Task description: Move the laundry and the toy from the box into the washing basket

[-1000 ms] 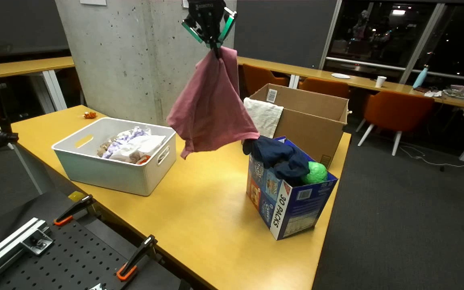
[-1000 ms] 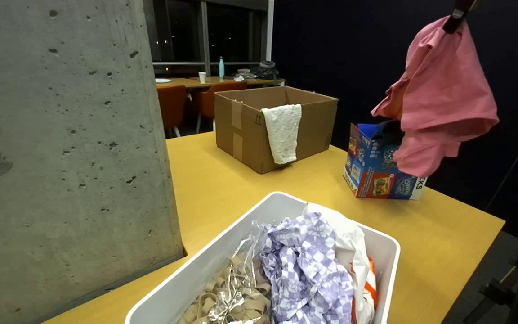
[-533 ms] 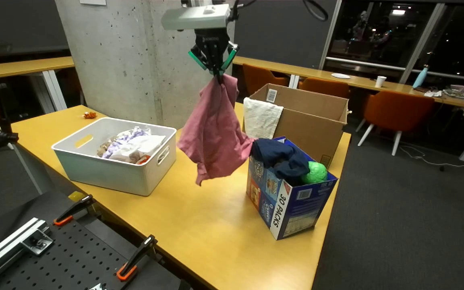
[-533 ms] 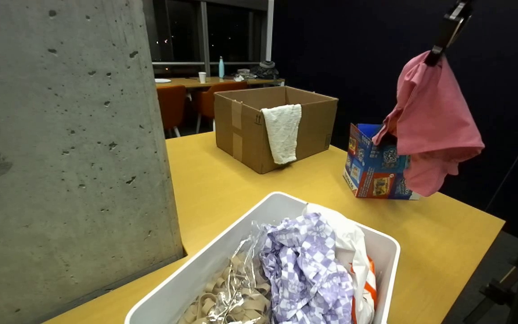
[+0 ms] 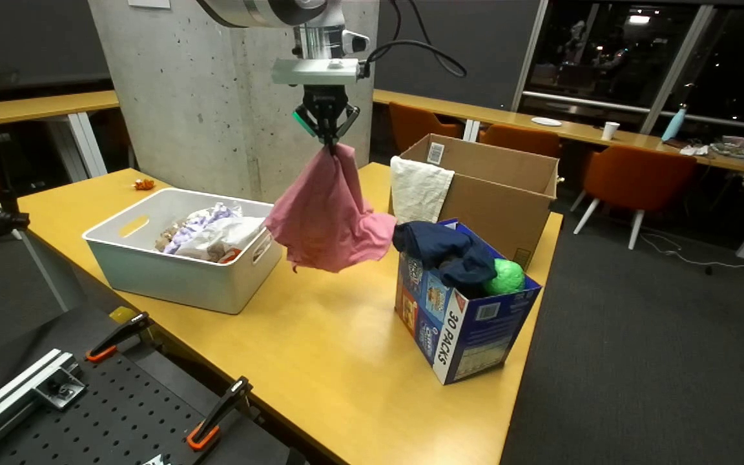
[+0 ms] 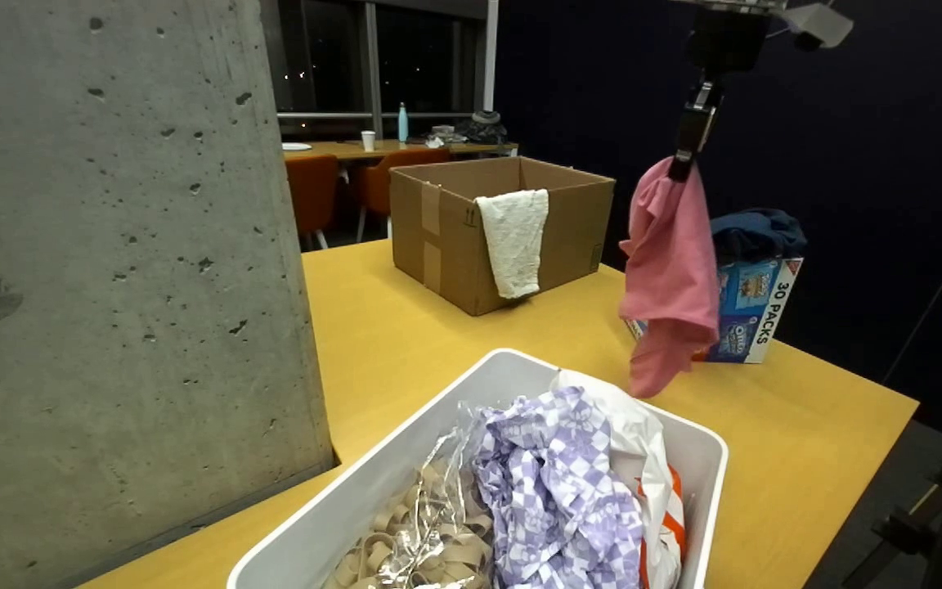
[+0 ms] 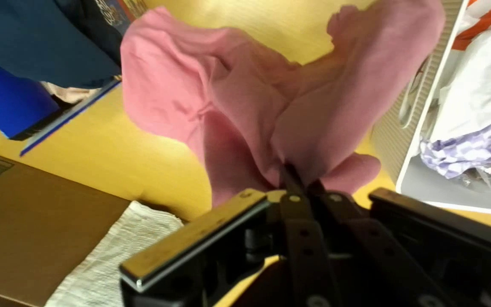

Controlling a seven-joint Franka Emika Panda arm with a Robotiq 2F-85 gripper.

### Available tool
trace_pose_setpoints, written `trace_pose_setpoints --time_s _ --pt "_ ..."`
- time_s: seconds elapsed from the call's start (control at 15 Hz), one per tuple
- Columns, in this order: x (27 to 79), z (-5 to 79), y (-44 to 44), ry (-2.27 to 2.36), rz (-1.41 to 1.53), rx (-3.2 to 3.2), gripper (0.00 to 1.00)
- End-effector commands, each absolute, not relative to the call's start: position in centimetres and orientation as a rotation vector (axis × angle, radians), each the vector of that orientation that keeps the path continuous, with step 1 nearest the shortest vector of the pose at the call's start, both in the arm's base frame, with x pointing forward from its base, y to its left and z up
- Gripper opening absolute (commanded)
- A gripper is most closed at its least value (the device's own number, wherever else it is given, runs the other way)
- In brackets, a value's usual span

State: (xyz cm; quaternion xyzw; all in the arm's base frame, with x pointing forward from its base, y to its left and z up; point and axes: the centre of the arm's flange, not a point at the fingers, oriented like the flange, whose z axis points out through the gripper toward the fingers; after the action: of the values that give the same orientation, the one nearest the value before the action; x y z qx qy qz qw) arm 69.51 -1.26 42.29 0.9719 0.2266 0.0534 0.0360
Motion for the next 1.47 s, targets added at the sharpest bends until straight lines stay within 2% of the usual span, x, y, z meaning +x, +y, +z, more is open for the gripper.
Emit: trace_pose_setpoints --time_s 0.0,0.73,1.2,1.27,1.33,1.4 --pt "73.1 42.0 3.0 0.869 0.024 2.933 0.01" --pt "73.4 36.3 16.2 1.226 -0.34 2.74 0.01" --pt "70.3 31.7 21.8 1.483 -0.601 2.565 0.01" --pt "70.2 31.6 22.2 1.5 -0.606 2.547 0.03" --pt "70.2 31.7 22.3 1.51 -0.603 2.531 0.29" --pt "70.2 31.9 22.4 1.513 -0.597 2.52 0.3"
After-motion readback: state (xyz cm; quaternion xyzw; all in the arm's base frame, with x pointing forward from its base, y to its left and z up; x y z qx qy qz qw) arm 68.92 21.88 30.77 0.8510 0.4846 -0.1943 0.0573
